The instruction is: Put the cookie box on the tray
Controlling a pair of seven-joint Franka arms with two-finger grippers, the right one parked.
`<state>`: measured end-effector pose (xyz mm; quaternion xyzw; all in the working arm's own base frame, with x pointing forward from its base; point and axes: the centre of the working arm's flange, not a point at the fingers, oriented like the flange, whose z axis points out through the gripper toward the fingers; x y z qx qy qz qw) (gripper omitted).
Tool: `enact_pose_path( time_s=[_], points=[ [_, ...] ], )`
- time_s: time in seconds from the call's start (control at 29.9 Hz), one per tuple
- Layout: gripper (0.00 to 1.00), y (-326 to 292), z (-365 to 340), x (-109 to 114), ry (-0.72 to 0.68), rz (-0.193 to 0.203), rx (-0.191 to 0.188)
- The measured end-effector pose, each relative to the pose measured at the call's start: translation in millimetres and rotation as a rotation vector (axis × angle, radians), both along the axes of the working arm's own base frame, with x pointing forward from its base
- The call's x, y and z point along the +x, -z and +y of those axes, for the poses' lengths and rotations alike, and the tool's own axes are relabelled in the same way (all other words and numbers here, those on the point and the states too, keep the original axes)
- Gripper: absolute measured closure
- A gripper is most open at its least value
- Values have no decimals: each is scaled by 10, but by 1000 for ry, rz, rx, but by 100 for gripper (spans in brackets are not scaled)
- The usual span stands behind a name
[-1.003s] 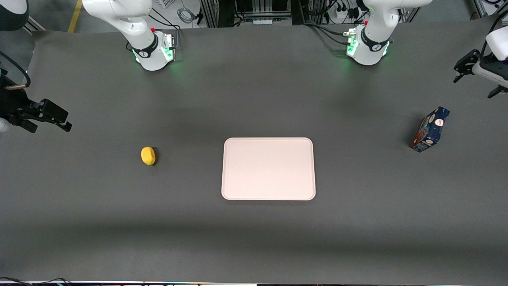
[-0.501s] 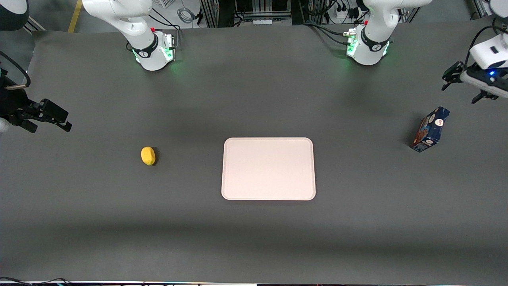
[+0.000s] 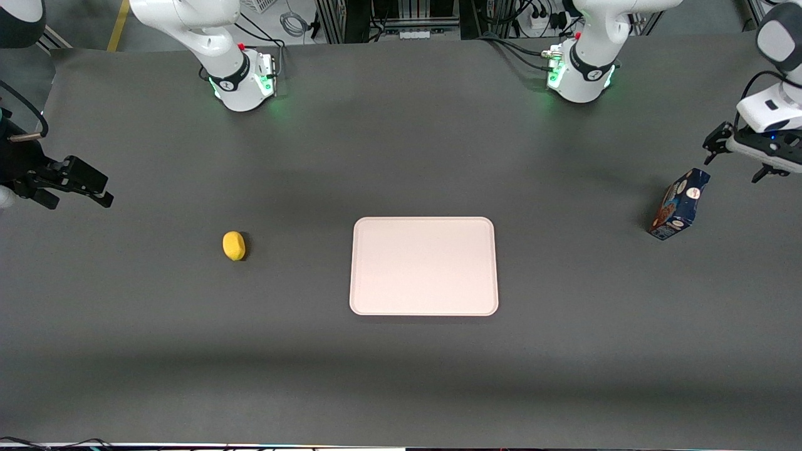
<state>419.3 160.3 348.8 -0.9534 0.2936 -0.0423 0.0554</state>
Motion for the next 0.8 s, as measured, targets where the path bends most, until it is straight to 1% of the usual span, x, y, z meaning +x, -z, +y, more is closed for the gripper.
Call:
enact_pose_path(
  time_s=[0.23,0.4,0.47,0.8],
  points=[
    [0,180,5,12,0,23,4],
    [0,345,6,-14,-1,9,10],
    [0,411,6,-33,-1,11,10],
    [0,577,-2,-108,-6,39,3]
  ],
)
